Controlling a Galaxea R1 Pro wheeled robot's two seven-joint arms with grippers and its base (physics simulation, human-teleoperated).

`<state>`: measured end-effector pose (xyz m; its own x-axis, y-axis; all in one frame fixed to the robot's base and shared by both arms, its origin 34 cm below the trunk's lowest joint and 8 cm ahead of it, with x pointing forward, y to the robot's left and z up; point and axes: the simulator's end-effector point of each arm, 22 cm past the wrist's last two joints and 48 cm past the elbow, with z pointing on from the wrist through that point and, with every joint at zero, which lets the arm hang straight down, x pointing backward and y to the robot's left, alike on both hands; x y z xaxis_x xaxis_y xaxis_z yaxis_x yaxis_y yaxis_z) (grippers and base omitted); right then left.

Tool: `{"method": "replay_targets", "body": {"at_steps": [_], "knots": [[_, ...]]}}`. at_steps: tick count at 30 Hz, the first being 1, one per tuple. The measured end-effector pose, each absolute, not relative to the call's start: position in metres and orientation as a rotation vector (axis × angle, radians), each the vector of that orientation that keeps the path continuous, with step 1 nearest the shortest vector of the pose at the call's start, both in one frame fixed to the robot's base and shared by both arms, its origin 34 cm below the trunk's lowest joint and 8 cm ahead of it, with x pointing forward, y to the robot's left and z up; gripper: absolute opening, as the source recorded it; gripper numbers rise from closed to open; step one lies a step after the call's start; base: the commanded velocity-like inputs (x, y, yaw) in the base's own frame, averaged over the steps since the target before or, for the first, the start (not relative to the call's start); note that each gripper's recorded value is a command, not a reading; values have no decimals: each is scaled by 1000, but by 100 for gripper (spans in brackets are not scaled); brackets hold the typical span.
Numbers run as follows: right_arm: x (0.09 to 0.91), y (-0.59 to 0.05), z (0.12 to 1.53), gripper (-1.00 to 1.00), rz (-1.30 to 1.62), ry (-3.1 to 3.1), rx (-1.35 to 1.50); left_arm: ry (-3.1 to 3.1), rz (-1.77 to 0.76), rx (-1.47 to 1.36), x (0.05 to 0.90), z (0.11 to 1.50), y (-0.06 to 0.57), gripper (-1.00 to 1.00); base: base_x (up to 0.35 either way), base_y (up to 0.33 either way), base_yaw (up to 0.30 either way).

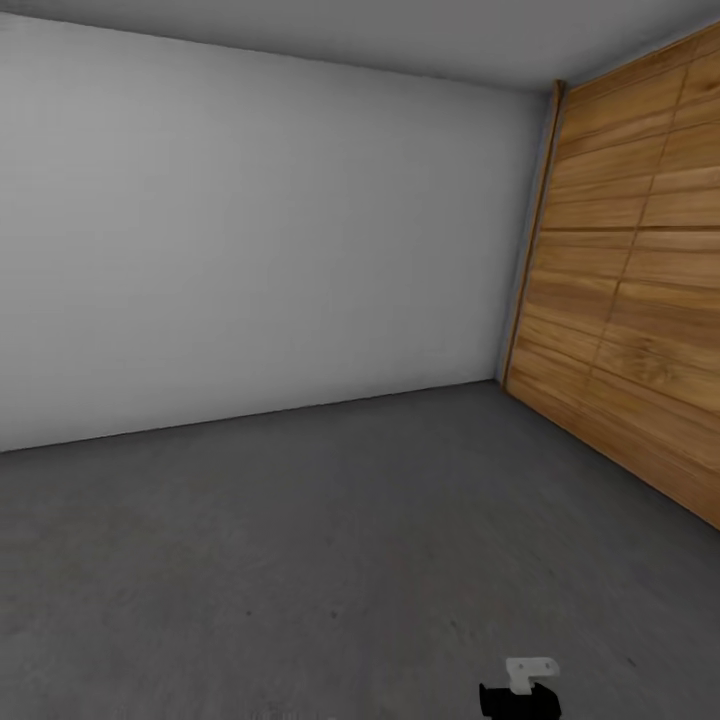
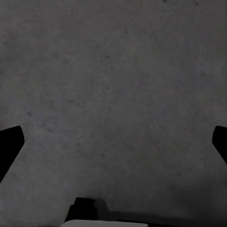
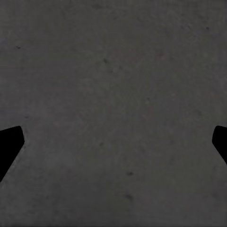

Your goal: Move the two storage containers from the living room to the garage. In the garage, place one container on the floor and stack the other container on top of it (either order is fine).

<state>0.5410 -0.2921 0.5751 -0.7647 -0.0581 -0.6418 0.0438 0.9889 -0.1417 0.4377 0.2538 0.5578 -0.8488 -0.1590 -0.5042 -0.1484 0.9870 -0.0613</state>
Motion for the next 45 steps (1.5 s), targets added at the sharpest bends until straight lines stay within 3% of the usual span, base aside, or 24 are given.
{"method": "replay_targets", "body": {"at_steps": [38, 45], "knots": [[540, -292, 575, 100, -193, 2435, -10, 2600, -27, -216, 438, 558, 254, 100, -90, 301, 300], [541, -291, 575, 100, -191, 2434, -12, 2600, -27, -216, 438, 558, 254, 100, -3, 127, 300]]}}
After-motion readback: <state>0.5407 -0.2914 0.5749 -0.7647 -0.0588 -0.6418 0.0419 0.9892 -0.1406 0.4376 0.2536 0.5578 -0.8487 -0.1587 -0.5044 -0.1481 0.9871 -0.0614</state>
